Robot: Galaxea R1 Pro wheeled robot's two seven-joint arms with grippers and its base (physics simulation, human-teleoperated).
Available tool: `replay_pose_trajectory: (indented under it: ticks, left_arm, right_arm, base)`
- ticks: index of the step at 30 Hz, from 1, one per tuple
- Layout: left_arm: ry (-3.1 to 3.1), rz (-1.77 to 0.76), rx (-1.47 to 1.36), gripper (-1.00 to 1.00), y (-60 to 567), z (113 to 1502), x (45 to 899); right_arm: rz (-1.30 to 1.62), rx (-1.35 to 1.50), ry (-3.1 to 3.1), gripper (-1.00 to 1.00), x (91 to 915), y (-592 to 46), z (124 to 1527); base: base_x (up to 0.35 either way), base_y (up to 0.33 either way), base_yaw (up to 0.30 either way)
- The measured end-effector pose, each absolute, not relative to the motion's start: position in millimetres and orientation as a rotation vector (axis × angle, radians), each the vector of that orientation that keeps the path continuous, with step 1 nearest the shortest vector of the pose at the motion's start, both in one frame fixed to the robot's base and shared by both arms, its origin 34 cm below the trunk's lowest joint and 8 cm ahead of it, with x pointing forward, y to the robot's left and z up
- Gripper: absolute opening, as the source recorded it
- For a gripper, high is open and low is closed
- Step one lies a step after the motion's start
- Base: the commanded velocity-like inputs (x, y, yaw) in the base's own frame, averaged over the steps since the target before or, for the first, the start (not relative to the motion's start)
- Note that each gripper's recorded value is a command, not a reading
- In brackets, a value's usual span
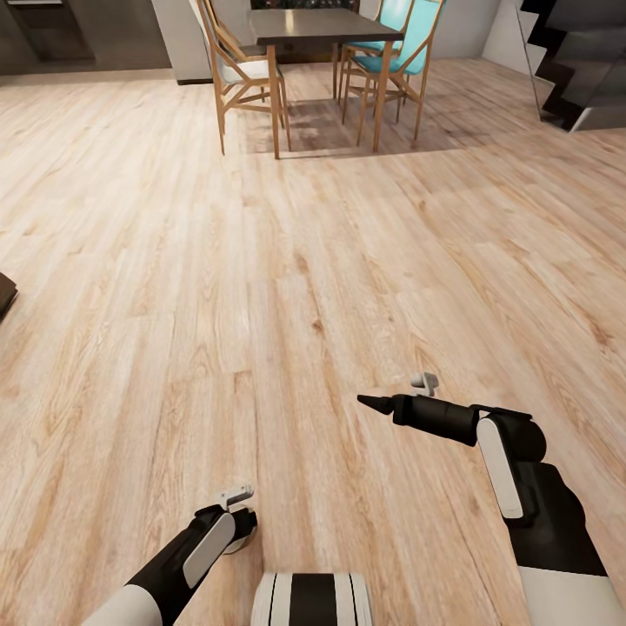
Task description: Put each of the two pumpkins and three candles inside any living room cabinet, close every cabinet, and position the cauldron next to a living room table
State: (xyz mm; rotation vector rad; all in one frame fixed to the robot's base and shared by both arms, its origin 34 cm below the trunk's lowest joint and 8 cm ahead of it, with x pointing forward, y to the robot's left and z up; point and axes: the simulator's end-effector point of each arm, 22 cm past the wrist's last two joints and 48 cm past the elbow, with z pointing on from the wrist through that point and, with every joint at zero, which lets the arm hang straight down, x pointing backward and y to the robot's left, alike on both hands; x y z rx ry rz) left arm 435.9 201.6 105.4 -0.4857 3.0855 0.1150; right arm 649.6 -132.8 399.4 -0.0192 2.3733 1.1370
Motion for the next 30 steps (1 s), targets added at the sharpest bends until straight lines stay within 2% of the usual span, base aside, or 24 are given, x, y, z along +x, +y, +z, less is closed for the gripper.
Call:
replay_pose_trajectory:
  ticks: [1,30]
  left_arm:
    - [3.086,0.115,-0.487,-1.00,201.6,105.4,435.9]
    - [3.079,0.115,-0.479,-1.00,202.9,108.3,438.9]
  right_arm:
    - [1.137,-0.019,2.374,1.00,649.5,-132.8,399.3]
    - [1.135,-0.019,2.370,1.00,650.0,-133.6,402.6]
  base:
    - [0.000,0.000,0.000]
    - [0.000,0.000,0.000]
